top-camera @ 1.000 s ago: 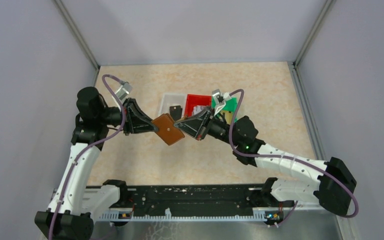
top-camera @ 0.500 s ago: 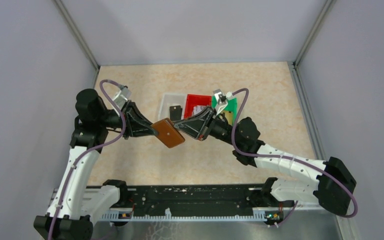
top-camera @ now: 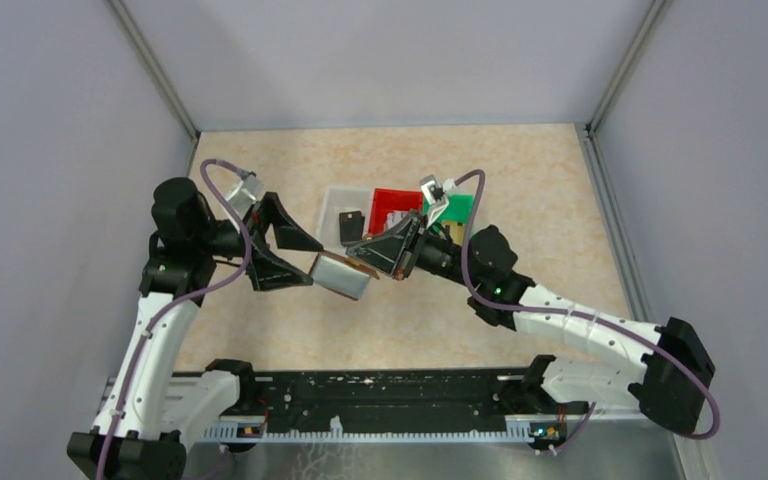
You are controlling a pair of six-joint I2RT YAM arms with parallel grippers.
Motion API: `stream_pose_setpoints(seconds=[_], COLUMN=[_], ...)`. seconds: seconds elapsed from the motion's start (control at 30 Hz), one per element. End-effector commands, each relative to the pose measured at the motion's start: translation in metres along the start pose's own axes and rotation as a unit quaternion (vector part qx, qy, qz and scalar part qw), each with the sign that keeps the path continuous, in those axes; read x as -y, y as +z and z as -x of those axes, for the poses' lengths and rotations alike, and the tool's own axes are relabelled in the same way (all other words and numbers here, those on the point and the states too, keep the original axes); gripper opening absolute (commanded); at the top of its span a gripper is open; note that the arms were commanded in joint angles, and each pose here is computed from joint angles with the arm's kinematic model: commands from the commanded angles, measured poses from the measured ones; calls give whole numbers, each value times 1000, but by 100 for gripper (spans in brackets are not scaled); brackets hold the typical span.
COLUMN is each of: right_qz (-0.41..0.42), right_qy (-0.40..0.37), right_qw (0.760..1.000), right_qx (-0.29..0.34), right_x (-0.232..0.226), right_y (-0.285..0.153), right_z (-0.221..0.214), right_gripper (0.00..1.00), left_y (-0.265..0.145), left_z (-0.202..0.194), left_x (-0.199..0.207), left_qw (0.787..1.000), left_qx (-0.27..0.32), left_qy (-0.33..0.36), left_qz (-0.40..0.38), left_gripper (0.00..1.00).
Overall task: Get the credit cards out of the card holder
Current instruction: Open the card holder.
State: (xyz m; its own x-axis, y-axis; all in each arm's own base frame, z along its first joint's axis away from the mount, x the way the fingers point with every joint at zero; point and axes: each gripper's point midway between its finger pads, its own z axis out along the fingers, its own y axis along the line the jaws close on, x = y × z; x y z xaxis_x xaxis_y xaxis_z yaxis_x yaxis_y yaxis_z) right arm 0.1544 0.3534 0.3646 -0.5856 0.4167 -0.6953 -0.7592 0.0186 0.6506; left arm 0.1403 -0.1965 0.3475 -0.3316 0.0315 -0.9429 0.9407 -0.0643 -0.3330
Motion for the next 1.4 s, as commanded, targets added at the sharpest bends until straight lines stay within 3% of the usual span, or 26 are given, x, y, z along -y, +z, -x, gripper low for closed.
stream_pose_setpoints(seconds=[0.0,0.1,0.4,0.67,0.83,1.07,1.27,1.3,1.37], right_qz=[40,52,113,140,158,167,153,142,118], right_qy=[-39,-32,-17,-10,-10,-7,-10,-11,-13], right_qw=[998,998,992,987,983,980,982,984,988], right_qx=[15,5,-53,-79,-94,-113,-106,-103,-98], right_x=[-34,-38,-58,-67,-75,-77,-71,-66,-56], right_y=[3,5,16,24,35,45,49,50,51], right_z=[28,25,13,5,3,-3,-1,1,5], right_gripper=[0,0,0,0,0,0,0,3,23], left_y=[0,0,-3,-2,-1,-1,-1,-1,-1], left_z=[2,-1,-17,-21,-28,-27,-24,-23,-22], left_x=[7,3,-10,-5,3,6,14,15,16], left_qw=[1000,999,984,987,993,994,995,995,996], left_qx=[-1,1,-7,-11,-8,-7,-5,-5,-5], left_qy=[22,39,173,156,121,108,94,92,85], left_qz=[-6,5,42,25,1,-7,-24,-26,-24], left_gripper=[82,80,77,79,63,29,10,7,0])
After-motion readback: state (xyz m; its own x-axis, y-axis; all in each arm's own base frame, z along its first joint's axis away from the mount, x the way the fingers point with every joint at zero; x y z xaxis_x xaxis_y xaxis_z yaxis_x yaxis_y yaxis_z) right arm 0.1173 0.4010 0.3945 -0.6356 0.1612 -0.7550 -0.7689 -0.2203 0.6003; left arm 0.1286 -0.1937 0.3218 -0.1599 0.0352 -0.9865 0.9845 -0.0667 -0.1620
